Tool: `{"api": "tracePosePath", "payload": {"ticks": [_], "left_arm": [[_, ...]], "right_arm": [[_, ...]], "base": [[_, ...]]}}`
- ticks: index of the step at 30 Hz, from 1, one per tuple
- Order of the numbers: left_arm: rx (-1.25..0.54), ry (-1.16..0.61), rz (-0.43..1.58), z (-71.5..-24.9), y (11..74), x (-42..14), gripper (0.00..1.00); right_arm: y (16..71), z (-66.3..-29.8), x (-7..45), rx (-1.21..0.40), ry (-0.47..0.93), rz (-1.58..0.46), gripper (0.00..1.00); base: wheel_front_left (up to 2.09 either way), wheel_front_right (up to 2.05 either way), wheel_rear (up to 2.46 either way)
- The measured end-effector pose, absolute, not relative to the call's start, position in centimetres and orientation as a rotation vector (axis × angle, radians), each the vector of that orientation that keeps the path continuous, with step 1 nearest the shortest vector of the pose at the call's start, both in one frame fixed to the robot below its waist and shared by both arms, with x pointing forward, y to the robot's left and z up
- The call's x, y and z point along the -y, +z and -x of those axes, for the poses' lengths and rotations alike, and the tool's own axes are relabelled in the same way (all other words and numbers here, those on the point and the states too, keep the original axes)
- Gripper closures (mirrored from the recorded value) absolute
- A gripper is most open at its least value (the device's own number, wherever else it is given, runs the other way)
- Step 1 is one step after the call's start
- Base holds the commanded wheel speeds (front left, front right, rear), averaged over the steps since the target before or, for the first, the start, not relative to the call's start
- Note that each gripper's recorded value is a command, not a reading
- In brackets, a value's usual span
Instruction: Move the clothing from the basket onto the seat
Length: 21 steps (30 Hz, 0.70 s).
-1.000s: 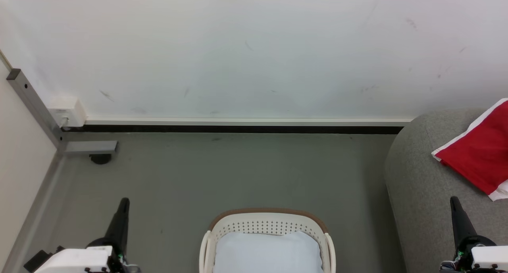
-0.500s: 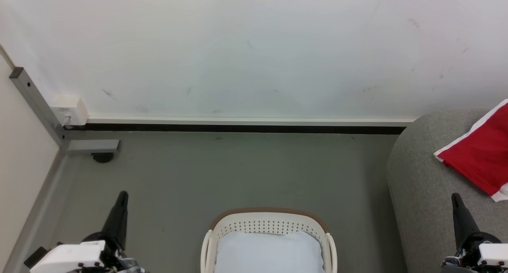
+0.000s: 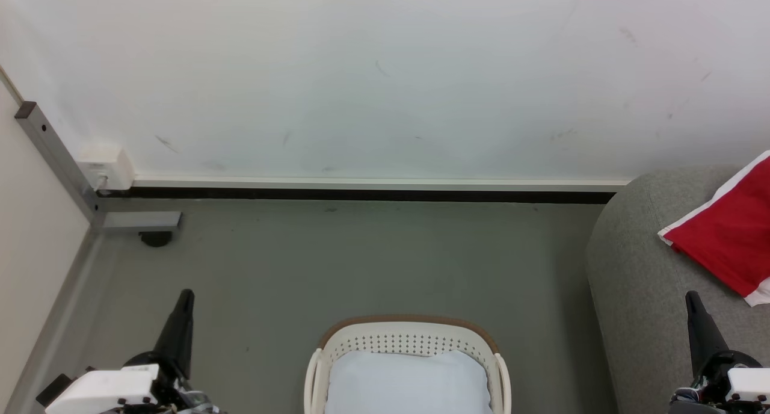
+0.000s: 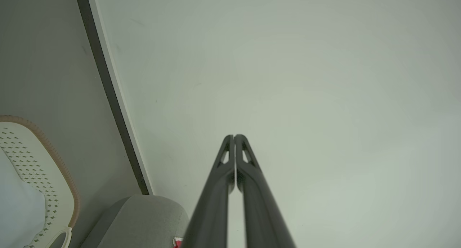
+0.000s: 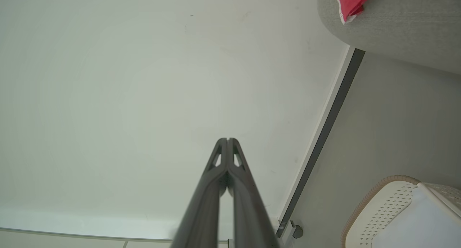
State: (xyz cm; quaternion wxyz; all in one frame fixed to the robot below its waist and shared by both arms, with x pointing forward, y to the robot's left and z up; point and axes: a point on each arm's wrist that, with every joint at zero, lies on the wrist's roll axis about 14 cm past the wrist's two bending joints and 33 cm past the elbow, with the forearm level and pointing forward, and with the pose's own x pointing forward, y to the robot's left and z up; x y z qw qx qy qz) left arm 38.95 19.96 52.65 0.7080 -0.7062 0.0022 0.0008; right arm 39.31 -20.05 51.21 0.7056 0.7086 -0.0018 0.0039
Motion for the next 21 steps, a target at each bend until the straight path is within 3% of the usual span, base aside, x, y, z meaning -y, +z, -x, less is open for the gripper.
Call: {"api": "tracePosePath", "payload": {"ticks": [21], "left_arm": [[-0.005, 0.002, 1.568, -38.96, 52.66, -19.97, 1.00]], "right_arm": [[51.28, -39.34, 20.02, 0.005, 0.008, -1.575, 1.00]], "base": [[0.00, 0.00, 0.00]]}}
